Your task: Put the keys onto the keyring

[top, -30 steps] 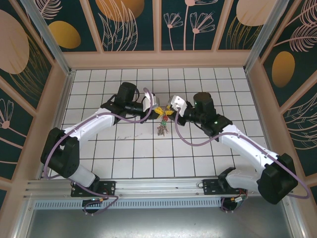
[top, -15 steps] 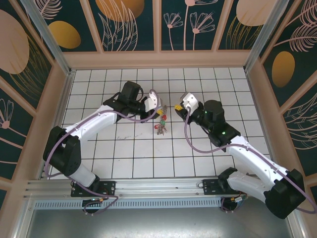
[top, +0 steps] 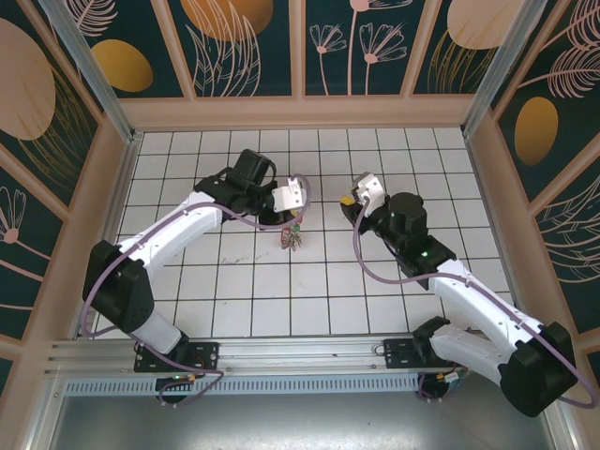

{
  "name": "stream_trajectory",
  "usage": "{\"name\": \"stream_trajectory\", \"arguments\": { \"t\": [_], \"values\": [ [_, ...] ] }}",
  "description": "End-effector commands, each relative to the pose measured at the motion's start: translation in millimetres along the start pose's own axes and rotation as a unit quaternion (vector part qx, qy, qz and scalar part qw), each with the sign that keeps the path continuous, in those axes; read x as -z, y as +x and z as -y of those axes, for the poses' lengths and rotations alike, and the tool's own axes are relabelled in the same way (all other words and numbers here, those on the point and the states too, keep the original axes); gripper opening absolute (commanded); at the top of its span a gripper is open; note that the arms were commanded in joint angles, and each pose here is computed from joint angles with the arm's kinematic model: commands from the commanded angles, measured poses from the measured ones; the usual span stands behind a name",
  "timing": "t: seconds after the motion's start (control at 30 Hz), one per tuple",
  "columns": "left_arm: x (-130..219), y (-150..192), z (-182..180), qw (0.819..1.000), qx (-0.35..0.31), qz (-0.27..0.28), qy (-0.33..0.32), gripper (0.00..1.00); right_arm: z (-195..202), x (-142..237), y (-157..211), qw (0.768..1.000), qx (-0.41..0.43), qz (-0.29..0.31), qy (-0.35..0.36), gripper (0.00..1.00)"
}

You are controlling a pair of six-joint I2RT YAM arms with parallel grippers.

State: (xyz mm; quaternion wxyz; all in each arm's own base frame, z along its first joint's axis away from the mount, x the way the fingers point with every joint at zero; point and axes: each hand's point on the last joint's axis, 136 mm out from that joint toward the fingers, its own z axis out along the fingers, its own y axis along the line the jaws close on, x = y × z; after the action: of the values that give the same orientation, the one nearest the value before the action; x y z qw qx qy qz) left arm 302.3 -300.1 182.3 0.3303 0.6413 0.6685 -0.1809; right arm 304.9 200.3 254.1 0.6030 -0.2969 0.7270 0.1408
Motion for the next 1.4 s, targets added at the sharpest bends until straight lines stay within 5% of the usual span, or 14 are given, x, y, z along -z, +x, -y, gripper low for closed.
{"name": "stream_trajectory", "arguments": {
  "t": [0.0, 0.37, 1.37],
  "values": [
    [-17, -8, 12, 0.999, -0.020, 0.000, 0.031, 0.00, 19, 6, -5, 0.999, -0.028, 0.015, 0.036, 0.32],
    [-66, -11, 44, 0.996, -0.015, -0.001, 0.091, 0.00, 34, 13, 12, 0.995, -0.076, -0.003, 0.061, 0.32],
    [-118, -16, 85, 0.980, 0.028, 0.035, 0.192, 0.00, 50, 19, 57, 0.983, -0.146, -0.042, 0.103, 0.30]
  ]
}}
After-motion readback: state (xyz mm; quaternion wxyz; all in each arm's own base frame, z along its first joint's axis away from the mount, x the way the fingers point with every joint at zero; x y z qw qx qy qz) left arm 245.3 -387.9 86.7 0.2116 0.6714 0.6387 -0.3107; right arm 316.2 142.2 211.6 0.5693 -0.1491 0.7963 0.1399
